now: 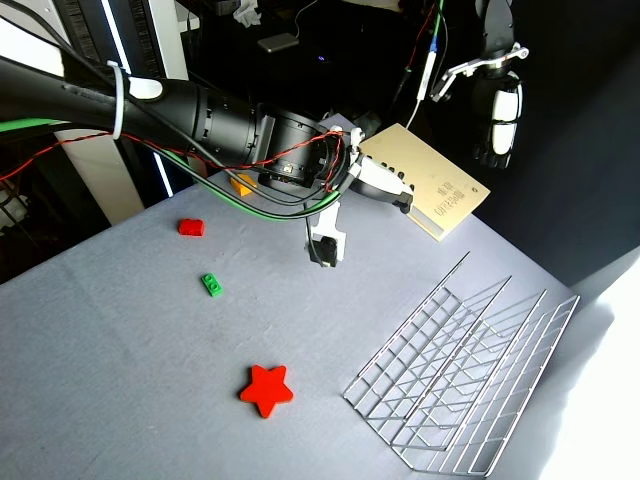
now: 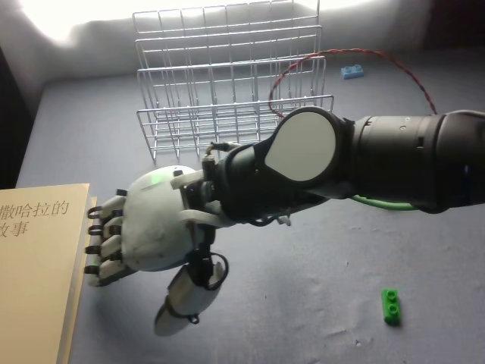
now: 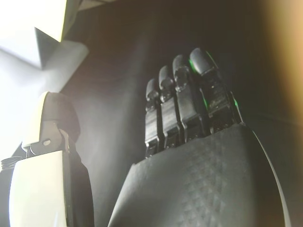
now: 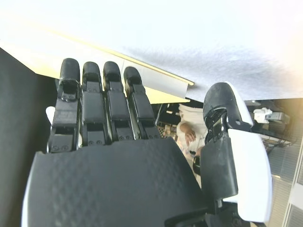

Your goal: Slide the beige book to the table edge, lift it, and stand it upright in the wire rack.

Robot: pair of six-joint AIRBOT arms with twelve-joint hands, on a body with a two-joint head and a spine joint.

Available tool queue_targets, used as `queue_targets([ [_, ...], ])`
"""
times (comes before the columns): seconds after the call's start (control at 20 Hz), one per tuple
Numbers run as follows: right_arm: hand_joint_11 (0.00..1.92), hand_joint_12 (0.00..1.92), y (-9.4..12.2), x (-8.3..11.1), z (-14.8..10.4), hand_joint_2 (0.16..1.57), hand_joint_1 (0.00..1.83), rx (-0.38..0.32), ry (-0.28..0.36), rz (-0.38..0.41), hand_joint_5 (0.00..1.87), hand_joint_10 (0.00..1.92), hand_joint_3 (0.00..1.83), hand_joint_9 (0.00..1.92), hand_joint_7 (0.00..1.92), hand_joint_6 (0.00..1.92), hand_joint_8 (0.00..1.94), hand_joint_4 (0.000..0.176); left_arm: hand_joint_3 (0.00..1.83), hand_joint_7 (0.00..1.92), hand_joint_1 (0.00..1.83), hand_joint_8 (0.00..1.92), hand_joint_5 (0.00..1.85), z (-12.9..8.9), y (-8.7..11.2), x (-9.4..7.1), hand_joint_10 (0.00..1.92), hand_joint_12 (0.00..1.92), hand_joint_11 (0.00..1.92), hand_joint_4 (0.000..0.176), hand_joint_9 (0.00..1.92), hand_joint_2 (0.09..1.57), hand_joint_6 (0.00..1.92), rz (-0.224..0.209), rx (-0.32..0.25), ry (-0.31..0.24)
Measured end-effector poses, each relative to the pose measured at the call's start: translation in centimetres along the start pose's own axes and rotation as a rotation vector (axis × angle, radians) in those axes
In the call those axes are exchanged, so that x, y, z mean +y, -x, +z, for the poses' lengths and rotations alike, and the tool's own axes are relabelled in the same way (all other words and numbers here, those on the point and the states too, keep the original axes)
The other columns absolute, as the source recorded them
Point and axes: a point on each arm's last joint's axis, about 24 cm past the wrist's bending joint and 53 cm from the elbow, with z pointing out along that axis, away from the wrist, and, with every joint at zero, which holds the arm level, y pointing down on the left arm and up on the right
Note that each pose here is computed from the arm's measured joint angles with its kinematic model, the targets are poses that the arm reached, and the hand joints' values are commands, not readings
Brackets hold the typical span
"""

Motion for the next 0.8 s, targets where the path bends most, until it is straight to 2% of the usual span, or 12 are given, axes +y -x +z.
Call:
queue_targets([
  [0.05,0.0,0.47,-0.3,-0.3,-0.3,1.17,0.1,0.004,-0.004,0.001,0.17,0.0,0.0,0.16,0.18,0.0,0.0,0.0,0.0,0.38,0.78,0.0,0.35,0.0,-0.1,0.0,0.01,0.95,0.0,0.0,0.38,1.04,0.0,0.007,0.001,-0.002],
  [0.25,0.0,0.54,-0.6,-1.7,-1.5,1.16,0.1,0.003,-0.034,0.008,0.19,0.0,0.0,0.18,0.2,0.0,0.0,0.0,0.0,0.38,0.79,0.0,0.36,0.0,-0.4,-0.2,0.0,0.94,0.0,0.0,0.37,1.04,0.0,0.008,0.011,-0.006],
  [0.5,0.0,0.56,-1.2,-1.7,-1.8,1.17,0.09,0.012,-0.032,0.012,0.2,0.01,0.0,0.19,0.21,0.01,0.01,0.0,0.01,0.38,0.77,0.0,0.35,-0.2,-0.6,-0.1,0.0,0.91,0.01,0.0,0.37,1.04,0.0,0.024,0.016,-0.005],
  [0.8,0.0,0.59,-0.3,-1.8,-1.1,1.17,0.1,-0.015,-0.051,0.007,0.19,0.01,0.0,0.2,0.21,0.0,0.0,0.0,0.0,0.39,0.8,0.0,0.38,-0.1,-0.8,-0.4,0.01,0.92,0.04,0.0,0.38,1.03,0.01,0.023,0.02,-0.013],
])
